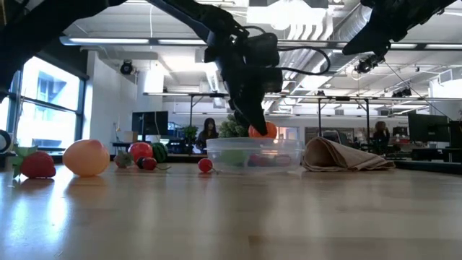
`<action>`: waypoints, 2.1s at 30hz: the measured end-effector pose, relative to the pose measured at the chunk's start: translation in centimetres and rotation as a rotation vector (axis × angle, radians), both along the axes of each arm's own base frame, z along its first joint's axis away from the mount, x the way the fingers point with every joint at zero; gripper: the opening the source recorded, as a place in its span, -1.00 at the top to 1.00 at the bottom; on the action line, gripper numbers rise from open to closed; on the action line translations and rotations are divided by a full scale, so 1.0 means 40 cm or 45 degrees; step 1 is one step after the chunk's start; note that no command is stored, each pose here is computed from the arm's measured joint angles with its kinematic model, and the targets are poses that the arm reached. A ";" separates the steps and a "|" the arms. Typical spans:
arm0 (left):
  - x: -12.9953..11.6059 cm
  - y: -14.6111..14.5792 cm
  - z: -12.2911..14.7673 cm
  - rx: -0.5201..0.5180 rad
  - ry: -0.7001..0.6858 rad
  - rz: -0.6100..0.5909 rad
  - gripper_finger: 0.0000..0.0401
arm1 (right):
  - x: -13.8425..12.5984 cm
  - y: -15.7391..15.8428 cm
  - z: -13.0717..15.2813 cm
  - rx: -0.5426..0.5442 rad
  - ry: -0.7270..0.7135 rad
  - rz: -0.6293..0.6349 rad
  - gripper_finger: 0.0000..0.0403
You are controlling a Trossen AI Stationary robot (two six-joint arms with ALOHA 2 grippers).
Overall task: Pick and placing Produce into tupperware
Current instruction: Put the pumpkin into the container, then put the apricot into the container
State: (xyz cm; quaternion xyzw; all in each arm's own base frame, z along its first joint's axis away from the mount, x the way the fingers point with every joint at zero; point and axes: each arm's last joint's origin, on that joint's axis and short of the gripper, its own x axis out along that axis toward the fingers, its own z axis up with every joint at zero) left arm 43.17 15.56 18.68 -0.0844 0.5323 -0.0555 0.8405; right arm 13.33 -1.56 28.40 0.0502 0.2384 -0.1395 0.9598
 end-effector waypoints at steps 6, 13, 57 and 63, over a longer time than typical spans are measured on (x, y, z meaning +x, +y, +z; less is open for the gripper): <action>-0.003 -0.011 -0.038 -0.014 0.006 0.012 -0.18 | 0.000 0.000 0.000 0.002 0.000 0.003 0.85; -0.009 -0.014 -0.055 -0.028 0.020 0.024 -0.18 | 0.000 0.000 0.000 0.002 0.000 0.003 0.85; 0.014 -0.023 0.025 0.013 0.011 0.074 -0.37 | 0.000 0.000 0.000 0.000 0.000 -0.002 0.85; 0.001 -0.074 0.105 0.068 0.106 0.058 -0.30 | 0.000 0.000 0.000 0.000 -0.001 -0.001 0.85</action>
